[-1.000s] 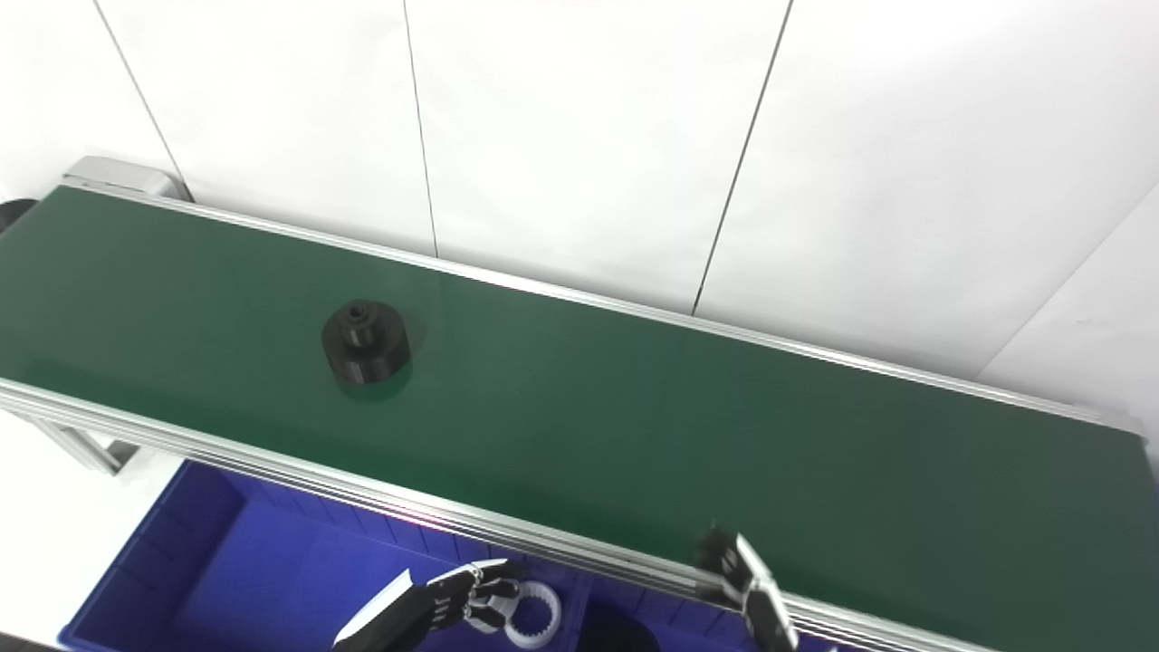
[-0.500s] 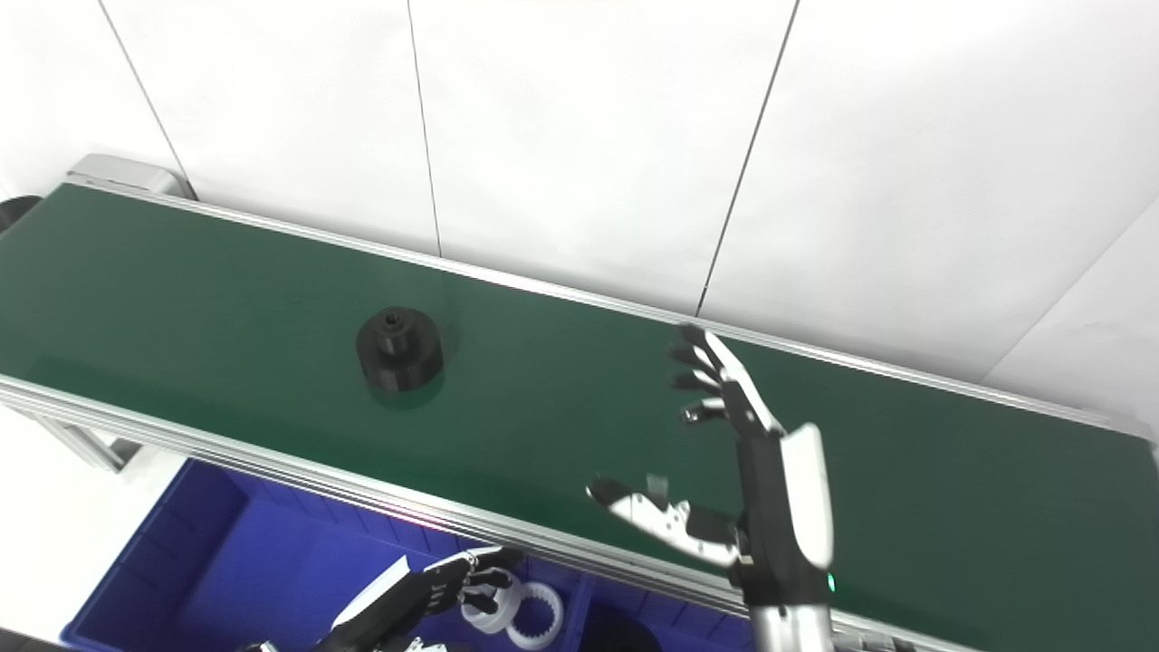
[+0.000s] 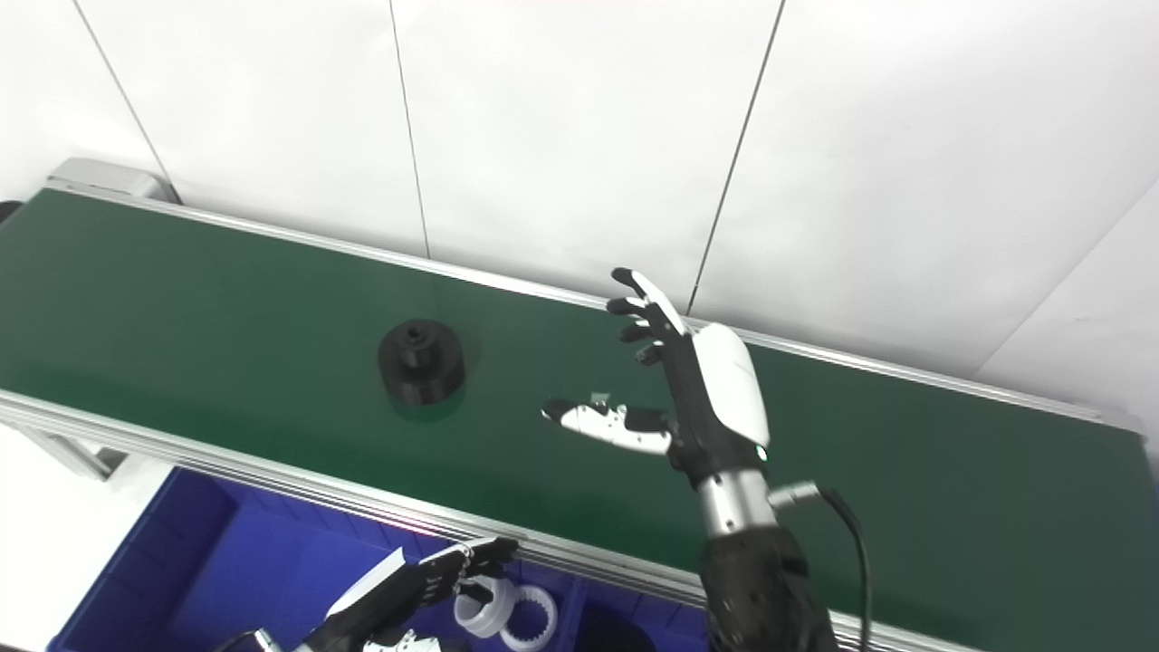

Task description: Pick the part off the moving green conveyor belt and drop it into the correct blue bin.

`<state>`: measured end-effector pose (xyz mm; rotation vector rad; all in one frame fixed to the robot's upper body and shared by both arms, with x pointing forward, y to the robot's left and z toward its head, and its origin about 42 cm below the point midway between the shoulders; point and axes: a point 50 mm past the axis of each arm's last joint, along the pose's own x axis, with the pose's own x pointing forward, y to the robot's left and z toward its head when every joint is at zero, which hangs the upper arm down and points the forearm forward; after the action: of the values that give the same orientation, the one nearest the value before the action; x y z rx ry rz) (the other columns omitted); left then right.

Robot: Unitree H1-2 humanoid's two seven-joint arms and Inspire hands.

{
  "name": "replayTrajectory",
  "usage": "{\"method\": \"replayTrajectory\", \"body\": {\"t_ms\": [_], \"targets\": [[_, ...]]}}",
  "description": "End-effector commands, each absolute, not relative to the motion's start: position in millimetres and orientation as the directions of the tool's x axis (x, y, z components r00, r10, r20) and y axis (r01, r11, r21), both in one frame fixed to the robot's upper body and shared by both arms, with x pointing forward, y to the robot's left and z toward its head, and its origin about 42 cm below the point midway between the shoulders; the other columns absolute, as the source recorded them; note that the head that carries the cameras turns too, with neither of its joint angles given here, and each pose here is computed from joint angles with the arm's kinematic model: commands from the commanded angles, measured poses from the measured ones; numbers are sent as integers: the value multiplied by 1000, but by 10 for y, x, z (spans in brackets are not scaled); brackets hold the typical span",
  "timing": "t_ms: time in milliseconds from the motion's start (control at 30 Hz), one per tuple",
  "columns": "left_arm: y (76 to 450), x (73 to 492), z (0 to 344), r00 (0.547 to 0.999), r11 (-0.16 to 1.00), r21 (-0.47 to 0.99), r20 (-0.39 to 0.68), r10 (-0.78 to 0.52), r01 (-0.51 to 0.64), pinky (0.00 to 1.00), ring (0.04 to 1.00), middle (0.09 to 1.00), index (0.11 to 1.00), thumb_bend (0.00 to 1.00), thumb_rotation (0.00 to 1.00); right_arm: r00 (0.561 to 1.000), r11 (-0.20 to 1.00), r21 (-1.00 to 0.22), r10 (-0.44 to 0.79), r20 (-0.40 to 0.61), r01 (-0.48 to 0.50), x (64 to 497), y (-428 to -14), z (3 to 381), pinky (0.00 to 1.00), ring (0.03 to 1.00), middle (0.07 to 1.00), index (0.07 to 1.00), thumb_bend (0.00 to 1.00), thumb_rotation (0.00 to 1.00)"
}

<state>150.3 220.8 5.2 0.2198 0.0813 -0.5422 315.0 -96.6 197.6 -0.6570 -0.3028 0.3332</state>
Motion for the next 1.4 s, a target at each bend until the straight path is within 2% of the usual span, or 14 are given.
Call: {"method": "replayTrajectory", "body": {"t_ms": [0,167,333,500,567,767,900,1033,1167,1367], "targets": [[2231,1573,134,856,832,207,-79,-510,515,736,849,899,884,717,682,890,749,-640,396,225,-172,3258,-840,2139,620,727,791,892,829,398],[2251,1566,139,850,827,198,-82,-521,526,743,857,910,894,754,702,889,701,-687,420,183,-190,3472,-671,2184,643,738,806,897,834,430],[2238,1533,182,848,827,192,-68,-525,528,741,859,910,894,698,669,884,629,-749,449,131,-209,3661,-464,2246,683,779,826,900,852,453],[2244,1502,198,847,823,207,-69,-527,529,743,858,896,900,718,695,873,574,-782,481,84,-241,3778,-306,2233,691,791,837,906,848,465],[2239,1487,211,848,823,211,-66,-526,527,730,855,890,900,734,714,867,553,-793,494,65,-256,3826,-236,2211,694,794,839,903,855,456],[2218,1462,214,848,834,160,-56,-527,529,694,845,893,894,716,684,851,485,-828,525,18,-281,3924,-29,2108,666,792,852,898,889,464],[2193,1454,216,850,837,154,-52,-524,525,684,843,894,889,699,682,841,422,-848,538,-51,-322,3955,77,2026,694,814,858,911,903,484],[2183,1459,225,844,828,167,-52,-534,535,680,850,906,896,673,691,833,369,-860,542,-109,-353,3960,127,1877,676,801,858,916,918,476],[2189,1453,207,845,832,153,-56,-531,533,707,850,897,891,695,698,829,314,-871,533,-167,-378,3956,129,1741,674,793,860,917,944,440],[2180,1435,220,847,835,149,-51,-528,530,695,847,898,883,685,686,826,274,-864,509,-243,-423,3953,56,1602,697,813,876,918,971,276]]}}
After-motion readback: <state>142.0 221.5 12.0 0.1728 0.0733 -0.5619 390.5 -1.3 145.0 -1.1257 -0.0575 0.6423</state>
